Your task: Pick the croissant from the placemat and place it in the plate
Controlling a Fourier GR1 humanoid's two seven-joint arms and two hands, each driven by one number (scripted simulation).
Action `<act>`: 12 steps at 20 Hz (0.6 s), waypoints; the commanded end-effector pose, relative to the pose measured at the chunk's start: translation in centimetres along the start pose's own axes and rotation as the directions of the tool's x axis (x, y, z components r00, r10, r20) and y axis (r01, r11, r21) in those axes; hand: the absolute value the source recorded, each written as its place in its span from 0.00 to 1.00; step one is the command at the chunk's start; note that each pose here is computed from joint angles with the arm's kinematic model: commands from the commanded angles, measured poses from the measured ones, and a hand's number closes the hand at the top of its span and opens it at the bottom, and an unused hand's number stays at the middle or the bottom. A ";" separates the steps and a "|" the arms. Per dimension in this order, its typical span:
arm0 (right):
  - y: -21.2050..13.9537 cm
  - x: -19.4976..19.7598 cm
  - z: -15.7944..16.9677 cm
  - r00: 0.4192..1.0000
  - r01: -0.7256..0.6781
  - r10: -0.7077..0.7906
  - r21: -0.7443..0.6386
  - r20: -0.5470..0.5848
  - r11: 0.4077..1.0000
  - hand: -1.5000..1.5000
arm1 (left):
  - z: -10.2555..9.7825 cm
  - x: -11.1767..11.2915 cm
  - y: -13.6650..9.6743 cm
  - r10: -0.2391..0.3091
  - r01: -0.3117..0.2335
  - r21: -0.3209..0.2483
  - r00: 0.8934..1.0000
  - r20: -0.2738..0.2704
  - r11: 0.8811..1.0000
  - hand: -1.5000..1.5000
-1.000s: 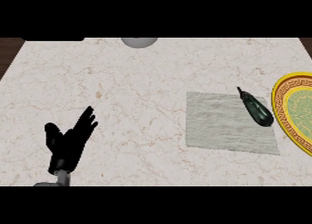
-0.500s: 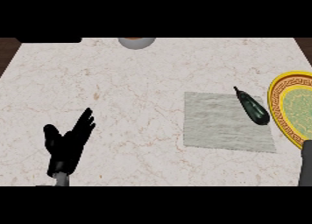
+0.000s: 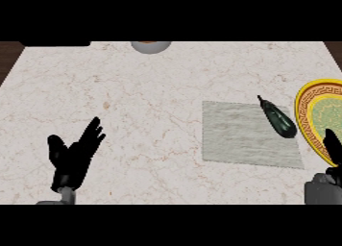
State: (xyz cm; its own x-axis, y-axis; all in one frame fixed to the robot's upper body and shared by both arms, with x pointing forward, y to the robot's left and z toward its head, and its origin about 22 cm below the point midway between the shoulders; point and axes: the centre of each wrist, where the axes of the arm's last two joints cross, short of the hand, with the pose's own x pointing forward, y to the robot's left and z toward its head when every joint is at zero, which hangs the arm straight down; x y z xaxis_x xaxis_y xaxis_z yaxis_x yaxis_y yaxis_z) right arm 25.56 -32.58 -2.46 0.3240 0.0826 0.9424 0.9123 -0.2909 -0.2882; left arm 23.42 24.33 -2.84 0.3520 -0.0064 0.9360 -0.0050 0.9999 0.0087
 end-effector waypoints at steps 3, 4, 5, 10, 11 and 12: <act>-2.7 -2.6 2.3 1.000 0.006 -0.005 0.046 -0.023 0.999 0.00 | 0.2 -1.2 -1.6 -0.003 0.003 0.001 1.000 -0.020 1.000 0.50; -2.0 -1.9 2.1 0.999 -0.014 0.016 0.052 -0.033 0.999 0.00 | -1.0 1.0 0.8 0.010 -0.010 -0.005 1.000 -0.021 1.000 0.50; -1.8 -2.4 3.0 1.000 -0.002 0.004 0.061 -0.030 0.998 0.00 | 0.8 0.1 -0.3 -0.016 0.016 -0.020 0.999 -0.029 1.000 0.50; -2.0 -2.5 3.2 0.998 -0.036 0.040 0.071 -0.052 0.997 0.00 | -1.4 -0.8 -0.1 -0.018 0.018 -0.001 0.999 -0.029 1.000 0.50; -2.3 -2.2 3.3 0.997 -0.037 0.042 0.078 -0.057 0.996 0.00 | -0.2 -1.3 -0.6 -0.002 0.002 -0.005 1.000 -0.028 1.000 0.50; -1.8 -2.7 3.8 0.998 -0.028 0.032 0.076 -0.050 0.997 0.00 | -0.6 -0.9 -0.8 0.002 -0.002 -0.009 1.000 -0.022 1.000 0.50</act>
State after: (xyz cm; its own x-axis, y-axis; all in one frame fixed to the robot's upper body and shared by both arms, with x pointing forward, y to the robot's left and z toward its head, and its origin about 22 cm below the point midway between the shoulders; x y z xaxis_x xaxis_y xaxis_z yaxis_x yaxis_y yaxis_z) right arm 23.65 -29.29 -4.78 0.3898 0.0363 0.9202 0.9027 -0.2129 -0.3740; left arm 23.53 24.09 -3.12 0.3427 -0.0097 0.9394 0.0029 1.0000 0.0093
